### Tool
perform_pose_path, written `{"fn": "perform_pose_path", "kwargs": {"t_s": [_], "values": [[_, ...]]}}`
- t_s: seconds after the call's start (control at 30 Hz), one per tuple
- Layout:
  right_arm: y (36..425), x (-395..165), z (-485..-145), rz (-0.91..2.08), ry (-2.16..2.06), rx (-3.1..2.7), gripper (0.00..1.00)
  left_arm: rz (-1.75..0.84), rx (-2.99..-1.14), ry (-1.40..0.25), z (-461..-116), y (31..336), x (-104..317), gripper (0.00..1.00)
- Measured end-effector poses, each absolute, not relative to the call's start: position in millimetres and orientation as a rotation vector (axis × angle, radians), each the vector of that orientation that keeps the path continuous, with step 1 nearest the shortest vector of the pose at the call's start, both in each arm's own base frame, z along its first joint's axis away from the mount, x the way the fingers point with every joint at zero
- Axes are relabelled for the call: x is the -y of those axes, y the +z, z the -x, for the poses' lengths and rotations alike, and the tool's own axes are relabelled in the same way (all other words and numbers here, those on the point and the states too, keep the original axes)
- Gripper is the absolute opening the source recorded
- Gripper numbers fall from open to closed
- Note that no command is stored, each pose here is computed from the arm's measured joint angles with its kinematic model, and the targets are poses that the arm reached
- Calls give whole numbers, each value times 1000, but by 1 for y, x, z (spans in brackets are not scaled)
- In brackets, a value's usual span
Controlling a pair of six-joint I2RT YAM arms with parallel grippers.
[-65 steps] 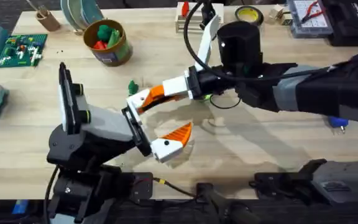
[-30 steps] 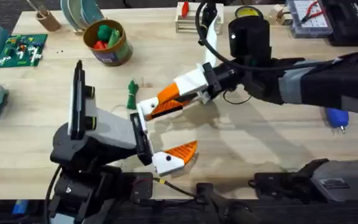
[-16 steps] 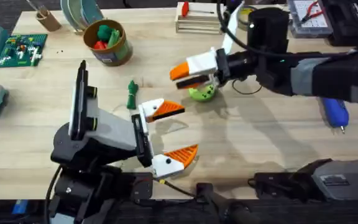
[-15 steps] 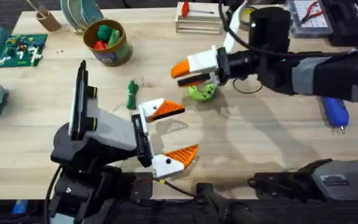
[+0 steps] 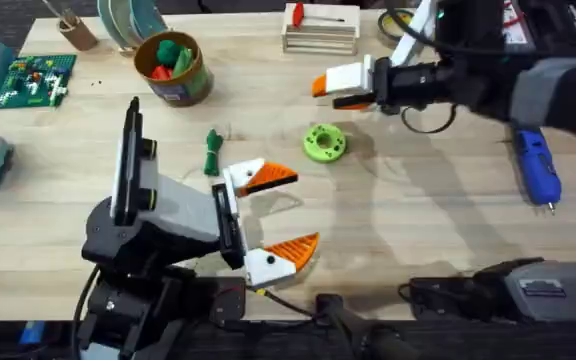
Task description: Pick up the gripper from the table and insert it into the empty holder that is missing its gripper. Then pick up a screw, insert it into the mounting hole, and use the screwdriver to tighten it. Finally, clean up the table by picking up the vegetable and placing it into the bucket.
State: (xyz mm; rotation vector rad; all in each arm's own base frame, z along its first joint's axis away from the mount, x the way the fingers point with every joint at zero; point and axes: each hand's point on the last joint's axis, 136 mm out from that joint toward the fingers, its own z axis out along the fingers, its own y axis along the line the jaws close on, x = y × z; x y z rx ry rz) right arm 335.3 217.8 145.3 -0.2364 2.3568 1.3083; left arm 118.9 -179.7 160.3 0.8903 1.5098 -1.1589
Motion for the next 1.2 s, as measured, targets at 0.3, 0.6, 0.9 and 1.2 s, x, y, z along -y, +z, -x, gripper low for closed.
{"fn": "perform_pose_path", "kwargs": {"t_s": [0.3, 0.6, 0.9, 1.2], "values": [[168, -180, -334, 410, 796, -2496, 875, -890, -1510, -1159, -119, 160, 180, 993], [150, -190, -309, 631, 510, -2570, 875, -890, -1510, -1159, -119, 160, 180, 993], [146, -191, -303, 676, 452, -2583, 875, -890, -1510, -1159, -119, 160, 180, 993], [141, -187, -297, 678, 439, -2624, 875, -890, -1510, -1159, -119, 160, 180, 993]]}}
